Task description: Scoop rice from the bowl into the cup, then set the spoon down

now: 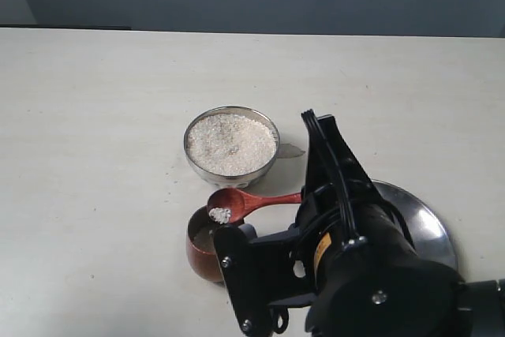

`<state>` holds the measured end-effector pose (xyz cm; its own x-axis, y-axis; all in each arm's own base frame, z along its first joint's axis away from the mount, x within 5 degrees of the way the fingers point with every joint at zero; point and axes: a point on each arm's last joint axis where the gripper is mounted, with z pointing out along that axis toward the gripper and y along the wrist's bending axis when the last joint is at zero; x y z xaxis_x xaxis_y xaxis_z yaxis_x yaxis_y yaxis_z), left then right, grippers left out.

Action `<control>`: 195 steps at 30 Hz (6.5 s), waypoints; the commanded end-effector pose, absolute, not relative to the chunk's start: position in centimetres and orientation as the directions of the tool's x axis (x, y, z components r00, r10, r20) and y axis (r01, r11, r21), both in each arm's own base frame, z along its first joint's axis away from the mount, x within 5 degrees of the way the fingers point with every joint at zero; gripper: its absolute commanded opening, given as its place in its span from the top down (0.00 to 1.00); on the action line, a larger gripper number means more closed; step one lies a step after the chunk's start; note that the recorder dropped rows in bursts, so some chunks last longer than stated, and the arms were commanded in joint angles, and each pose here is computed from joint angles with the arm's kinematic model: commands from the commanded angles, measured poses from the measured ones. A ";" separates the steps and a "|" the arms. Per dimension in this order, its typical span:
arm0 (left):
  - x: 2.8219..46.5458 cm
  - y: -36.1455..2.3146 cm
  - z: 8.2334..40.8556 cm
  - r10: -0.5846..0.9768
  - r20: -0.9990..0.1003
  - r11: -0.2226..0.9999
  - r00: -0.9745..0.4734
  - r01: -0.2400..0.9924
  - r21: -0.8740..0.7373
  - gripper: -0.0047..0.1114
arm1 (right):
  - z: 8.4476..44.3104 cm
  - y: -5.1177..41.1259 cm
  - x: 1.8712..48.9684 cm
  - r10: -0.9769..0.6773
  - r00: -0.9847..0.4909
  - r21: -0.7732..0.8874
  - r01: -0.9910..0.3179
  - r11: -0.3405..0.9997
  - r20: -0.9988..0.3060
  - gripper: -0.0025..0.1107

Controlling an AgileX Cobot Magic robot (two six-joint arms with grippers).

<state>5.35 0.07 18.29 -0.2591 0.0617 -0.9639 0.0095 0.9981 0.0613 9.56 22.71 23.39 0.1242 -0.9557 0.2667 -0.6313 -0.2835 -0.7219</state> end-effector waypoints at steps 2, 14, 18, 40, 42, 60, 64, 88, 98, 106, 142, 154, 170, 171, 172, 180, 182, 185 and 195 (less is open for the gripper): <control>5.4 0.1 18.3 0.066 -0.966 0.998 -0.249 0.011 0.065 0.95 | 23.5 22.6 9.9 -0.939 0.149 -0.724 -0.604 -0.334 0.309 0.98; 5.4 0.1 18.3 0.066 -0.967 0.998 -0.247 0.011 0.065 0.95 | 23.8 22.7 10.1 -0.919 0.184 -0.727 -0.565 -0.390 0.350 0.98; 5.4 0.1 18.3 0.066 -0.967 0.998 -0.247 0.011 0.065 0.95 | 23.8 22.7 10.1 -0.910 0.196 -0.721 -0.559 -0.409 0.365 0.98; 5.4 0.1 18.3 0.066 -0.967 0.998 -0.247 0.011 0.065 0.95 | 24.0 22.9 10.2 -0.877 0.236 -0.710 -0.517 -0.478 0.419 0.98; 5.4 0.1 18.3 0.066 -0.967 0.998 -0.247 0.011 0.065 0.95 | 24.1 22.9 10.2 -0.930 0.170 -0.760 -0.537 -0.365 0.327 0.98; 5.4 0.1 18.3 0.066 -0.966 0.998 -0.249 0.011 0.065 0.95 | 27.0 18.6 11.9 -0.709 -0.519 -0.575 -0.426 0.699 -0.477 0.98; 5.4 0.1 18.3 0.066 -0.966 0.998 -0.249 0.011 0.065 0.95 | 27.3 16.8 13.4 -0.549 -0.651 -0.464 -0.323 0.825 -0.523 0.98; 5.4 0.1 18.3 0.066 -0.966 0.998 -0.249 0.011 0.065 0.95 | 18.5 14.0 13.2 -0.392 -0.871 -0.144 -0.365 0.920 -0.297 0.98; 5.4 0.1 18.3 0.066 -0.967 0.998 -0.246 0.011 0.065 0.95 | 15.6 12.7 11.8 -0.374 -0.880 -0.098 -0.361 0.927 -0.294 0.98; 5.4 0.1 18.3 0.066 -0.967 0.998 -0.246 0.011 0.065 0.95 | 15.5 12.4 11.9 -0.380 -0.872 -0.118 -0.361 0.925 -0.308 0.98; 5.4 0.1 18.3 0.066 -0.967 0.998 -0.246 0.011 0.065 0.95 | 14.5 11.5 11.8 -0.384 -0.848 -0.148 -0.355 0.923 -0.365 0.60; 5.4 0.1 18.3 0.066 -0.966 0.998 -0.249 0.011 0.065 0.95 | 18.3 11.2 13.9 -0.276 -0.792 -0.229 -0.176 0.957 -0.545 0.72; 5.4 0.1 18.3 0.066 -0.966 0.998 -0.249 0.011 0.065 0.95 | 26.1 5.9 11.6 -0.081 -0.548 -0.047 -0.075 0.996 -0.833 0.98; 5.4 0.1 18.3 0.066 -0.966 0.998 -0.249 0.011 0.065 0.95 | 26.5 5.4 11.3 -0.056 -0.533 -0.026 -0.064 0.998 -0.845 0.98; 5.4 0.1 18.3 0.066 -0.966 0.998 -0.249 0.011 0.065 0.95 | 27.1 4.3 10.7 -0.008 -0.507 0.012 -0.035 0.999 -0.862 0.98; 5.4 0.1 18.3 0.066 -0.966 0.998 -0.249 0.011 0.065 0.95 | 28.5 1.0 8.5 -0.122 -0.407 -0.078 -0.122 0.989 -0.905 0.98; 5.4 0.1 18.3 0.066 -0.966 0.998 -0.249 0.011 0.065 0.95 | 28.5 0.5 8.3 -0.117 -0.408 -0.083 -0.099 0.992 -0.905 0.98; 5.4 0.1 18.3 0.066 -0.966 0.998 -0.249 0.011 0.065 0.95 | 28.5 -0.1 8.1 -0.112 -0.412 -0.098 -0.056 0.994 -0.904 0.98; 5.4 0.1 18.3 0.066 -0.967 0.998 -0.247 0.011 0.065 0.95 | 28.6 0.0 8.1 -0.111 -0.407 -0.090 -0.069 0.994 -0.907 0.98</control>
